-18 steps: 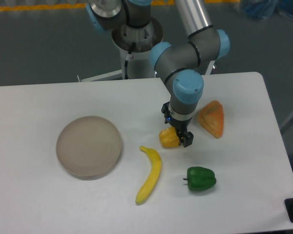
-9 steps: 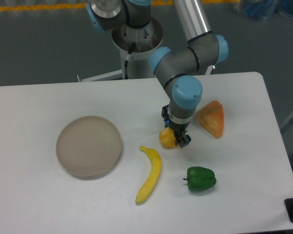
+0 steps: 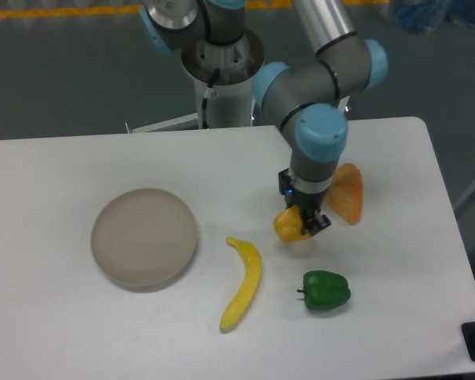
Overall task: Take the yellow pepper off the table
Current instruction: 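Lift the held yellow pepper up off the table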
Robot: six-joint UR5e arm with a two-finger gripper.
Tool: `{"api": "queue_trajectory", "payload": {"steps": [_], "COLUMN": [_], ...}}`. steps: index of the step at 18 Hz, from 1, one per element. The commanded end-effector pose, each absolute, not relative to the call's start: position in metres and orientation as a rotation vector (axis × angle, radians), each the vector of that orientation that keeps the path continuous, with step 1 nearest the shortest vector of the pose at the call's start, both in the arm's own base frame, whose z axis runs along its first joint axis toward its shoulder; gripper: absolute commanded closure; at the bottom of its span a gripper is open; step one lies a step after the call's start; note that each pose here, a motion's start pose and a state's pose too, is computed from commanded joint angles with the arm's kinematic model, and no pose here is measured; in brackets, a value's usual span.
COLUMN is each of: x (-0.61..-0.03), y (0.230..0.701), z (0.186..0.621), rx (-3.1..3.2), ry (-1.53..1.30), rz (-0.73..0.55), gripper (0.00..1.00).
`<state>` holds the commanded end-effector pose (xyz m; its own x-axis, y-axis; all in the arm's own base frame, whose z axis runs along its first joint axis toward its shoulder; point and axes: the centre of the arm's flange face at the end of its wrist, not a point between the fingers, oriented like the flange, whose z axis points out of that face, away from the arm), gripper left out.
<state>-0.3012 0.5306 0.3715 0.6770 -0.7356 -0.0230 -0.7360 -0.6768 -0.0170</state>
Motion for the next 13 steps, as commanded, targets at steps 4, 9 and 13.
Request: {"api": "queue_trajectory", "payload": {"steps": [4, 9, 13], "x": [-0.325, -0.349, -0.362], "y": [0.531, 0.534, 0.539], "z": [0.402, 0.389, 0.372], "rx": [-2.868, -2.880, -2.885], "ry": [1.214, 1.193, 1.200], "rz": [0.031, 0.016, -0.011], "gripper": [0.64, 0.74, 0.73]}}
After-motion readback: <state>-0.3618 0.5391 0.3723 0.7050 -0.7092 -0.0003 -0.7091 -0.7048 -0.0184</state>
